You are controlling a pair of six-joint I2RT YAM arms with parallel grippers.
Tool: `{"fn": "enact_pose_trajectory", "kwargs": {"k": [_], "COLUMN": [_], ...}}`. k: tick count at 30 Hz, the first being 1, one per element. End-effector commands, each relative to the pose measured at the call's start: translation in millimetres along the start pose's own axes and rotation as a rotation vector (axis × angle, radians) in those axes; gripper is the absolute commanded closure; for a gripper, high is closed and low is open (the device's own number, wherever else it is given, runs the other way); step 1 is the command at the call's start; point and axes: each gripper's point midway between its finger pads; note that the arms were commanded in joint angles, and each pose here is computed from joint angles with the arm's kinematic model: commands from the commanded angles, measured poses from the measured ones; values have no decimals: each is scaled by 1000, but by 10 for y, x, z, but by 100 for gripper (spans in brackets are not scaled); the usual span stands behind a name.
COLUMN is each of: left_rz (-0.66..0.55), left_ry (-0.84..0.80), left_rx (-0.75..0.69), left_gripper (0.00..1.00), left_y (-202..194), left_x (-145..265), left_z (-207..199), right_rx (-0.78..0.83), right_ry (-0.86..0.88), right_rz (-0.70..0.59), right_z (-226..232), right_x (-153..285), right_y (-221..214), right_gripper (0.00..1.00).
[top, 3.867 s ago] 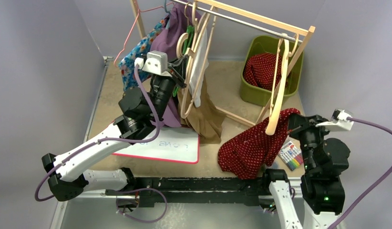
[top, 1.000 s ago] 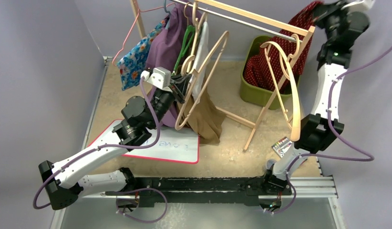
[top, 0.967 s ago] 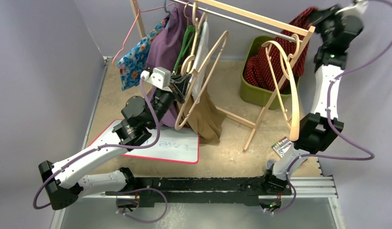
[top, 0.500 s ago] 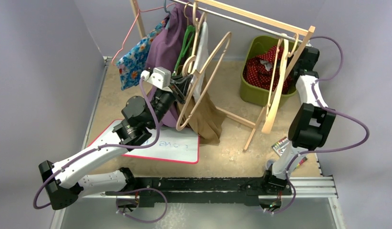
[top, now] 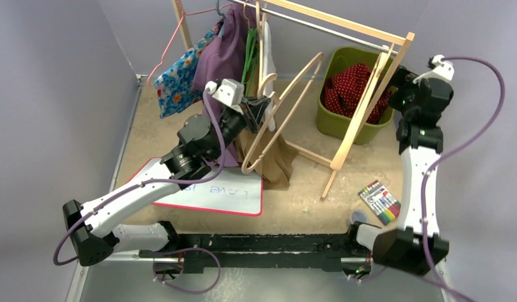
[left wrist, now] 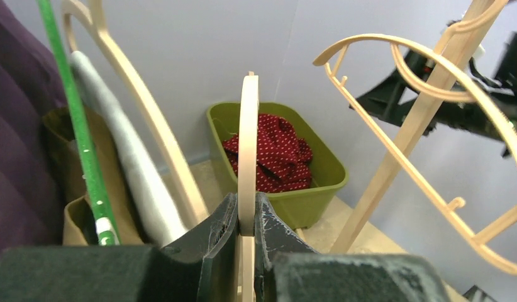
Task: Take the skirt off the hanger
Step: Place the skirt in the bin, then place the hanger at the clothesline.
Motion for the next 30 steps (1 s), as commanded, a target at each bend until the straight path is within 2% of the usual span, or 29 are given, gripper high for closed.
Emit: {"fn": "enact_pose_trajectory", "kwargs": {"k": [1, 6, 10, 21, 26, 30], "left_rz": [-68, -61, -55, -79, -39, -50], "left_ry": [-27, -2, 68, 122, 172, 184], "left_rx": [140, 207, 268, 440, 362, 341], "left_gripper": [100, 100, 100, 100, 100, 100], "left_y": [427, 482, 508, 667, 667, 740], "left_x": [-173, -278, -276, -135, -247, -373], "left_z": [-213, -403, -473, -579, -765, -816], "right_rx": [-2, -18, -15, -1, -9, -17], "right_ry": [-3, 49, 91, 170, 176, 101], "right_rz": [-42, -132, -125, -151, -170, -171], "right_z": [-14, 92, 169, 292, 315, 195], "right_x": [281, 584, 658, 771, 822, 805], "right_y": [-65, 22, -2, -56, 7, 59], "right_gripper": [1, 1, 1, 1, 1, 1]}}
Point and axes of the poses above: each gripper's point midway between its finger pads, its own x axis back along the fingers, its own z axis along the line the jaws close on, y = z × x, and after that the axes turned 7 degrees about x, right-handed
